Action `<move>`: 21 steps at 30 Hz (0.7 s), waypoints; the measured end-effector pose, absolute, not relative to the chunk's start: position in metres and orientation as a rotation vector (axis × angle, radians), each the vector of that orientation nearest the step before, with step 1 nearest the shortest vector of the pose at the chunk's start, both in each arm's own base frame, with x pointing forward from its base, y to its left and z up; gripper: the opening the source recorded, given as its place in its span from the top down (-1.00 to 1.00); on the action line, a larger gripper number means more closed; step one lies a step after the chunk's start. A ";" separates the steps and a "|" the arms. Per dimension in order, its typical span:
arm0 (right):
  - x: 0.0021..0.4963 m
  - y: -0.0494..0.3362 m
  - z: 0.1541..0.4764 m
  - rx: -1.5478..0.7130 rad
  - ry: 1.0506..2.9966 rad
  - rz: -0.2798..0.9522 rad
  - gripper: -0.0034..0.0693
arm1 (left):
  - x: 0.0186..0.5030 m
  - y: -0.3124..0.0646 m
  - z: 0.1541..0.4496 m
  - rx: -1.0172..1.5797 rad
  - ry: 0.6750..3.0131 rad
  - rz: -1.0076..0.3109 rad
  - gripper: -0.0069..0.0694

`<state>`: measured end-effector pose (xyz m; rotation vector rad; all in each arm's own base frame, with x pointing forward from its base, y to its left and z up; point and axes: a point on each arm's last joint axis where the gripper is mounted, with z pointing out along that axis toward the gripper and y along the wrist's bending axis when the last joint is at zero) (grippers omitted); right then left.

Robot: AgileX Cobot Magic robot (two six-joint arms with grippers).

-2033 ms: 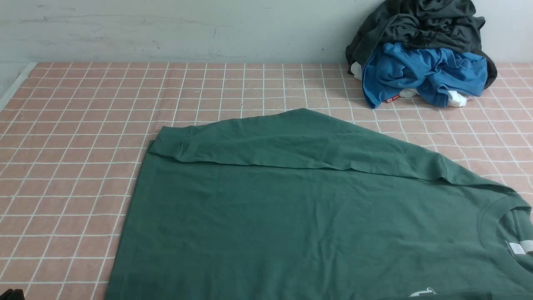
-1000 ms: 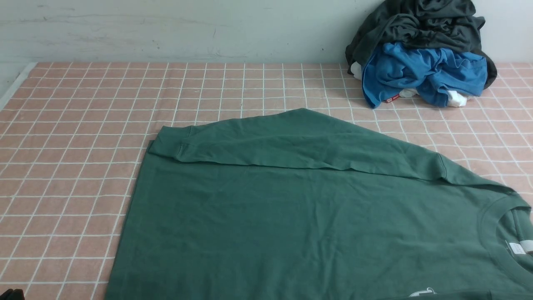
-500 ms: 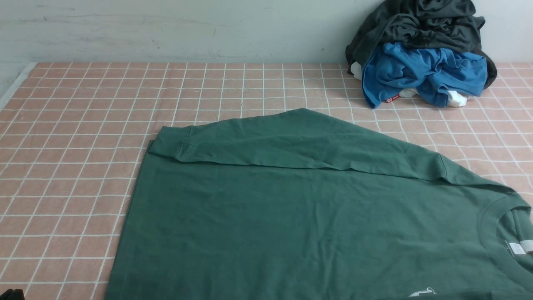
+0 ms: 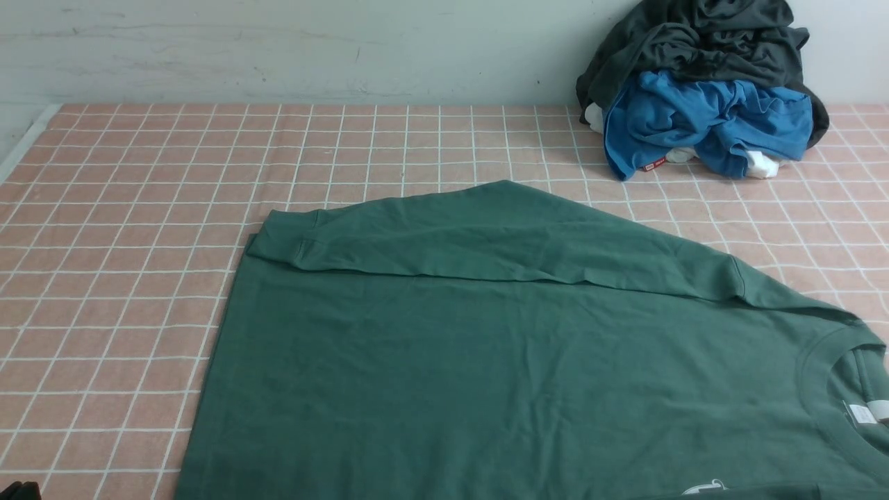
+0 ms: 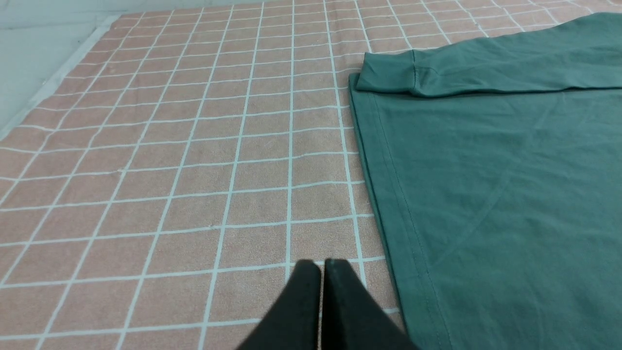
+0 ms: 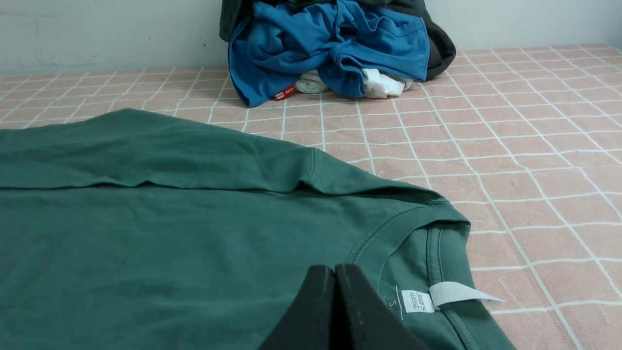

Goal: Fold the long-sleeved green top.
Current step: Use the left arm to clamp the cuff closest to it

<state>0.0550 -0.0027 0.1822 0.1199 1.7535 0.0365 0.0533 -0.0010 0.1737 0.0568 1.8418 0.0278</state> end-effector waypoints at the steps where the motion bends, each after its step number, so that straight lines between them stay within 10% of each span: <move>1: 0.055 -0.003 0.182 0.118 1.754 0.034 0.94 | 0.053 -0.001 0.174 0.057 1.842 0.029 0.83; 10: 0.055 -0.003 0.182 0.118 1.754 0.034 0.94 | 0.054 -0.003 0.175 -0.031 1.830 -0.075 0.83; 21: 0.055 -0.002 0.182 0.157 1.749 0.076 0.94 | 0.054 -0.017 0.183 -0.646 1.683 -0.815 0.83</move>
